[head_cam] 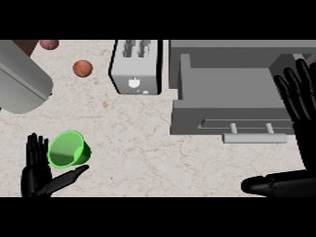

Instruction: Pick up the cup, place it into the drawer and close the drawer

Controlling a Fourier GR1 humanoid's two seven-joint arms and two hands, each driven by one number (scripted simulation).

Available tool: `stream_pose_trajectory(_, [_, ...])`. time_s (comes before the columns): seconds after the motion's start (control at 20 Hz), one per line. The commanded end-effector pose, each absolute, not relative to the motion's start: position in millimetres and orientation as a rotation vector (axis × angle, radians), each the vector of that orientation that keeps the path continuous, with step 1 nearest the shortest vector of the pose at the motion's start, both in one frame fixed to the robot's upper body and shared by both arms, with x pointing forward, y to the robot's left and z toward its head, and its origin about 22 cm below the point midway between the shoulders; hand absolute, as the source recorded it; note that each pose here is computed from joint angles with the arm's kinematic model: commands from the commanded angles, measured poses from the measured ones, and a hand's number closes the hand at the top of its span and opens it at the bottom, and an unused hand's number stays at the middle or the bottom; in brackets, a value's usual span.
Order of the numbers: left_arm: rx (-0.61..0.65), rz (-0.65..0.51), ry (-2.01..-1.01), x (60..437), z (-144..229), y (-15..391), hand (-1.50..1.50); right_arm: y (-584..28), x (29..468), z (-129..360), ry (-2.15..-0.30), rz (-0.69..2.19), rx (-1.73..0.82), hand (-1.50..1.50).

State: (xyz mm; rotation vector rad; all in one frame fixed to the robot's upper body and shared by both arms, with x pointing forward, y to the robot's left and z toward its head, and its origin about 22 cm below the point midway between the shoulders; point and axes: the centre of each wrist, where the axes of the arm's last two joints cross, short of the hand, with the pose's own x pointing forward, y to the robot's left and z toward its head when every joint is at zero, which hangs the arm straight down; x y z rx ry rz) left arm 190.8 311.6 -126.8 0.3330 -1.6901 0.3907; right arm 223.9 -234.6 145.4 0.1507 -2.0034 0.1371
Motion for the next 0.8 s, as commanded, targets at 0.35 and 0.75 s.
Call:
stream_pose_trajectory(0.35, [0.28, 0.431, -1.719, 206.4, -149.2, 310.2, -1.5, -239.9, 224.5, 140.0, -2.015, 0.119, 0.133, -1.5])
stream_pose_trajectory(0.75, [0.203, 0.462, -1.722, 221.3, -147.6, 306.0, -1.5, -234.8, 219.8, 152.8, -1.991, 0.132, 0.163, -1.5])
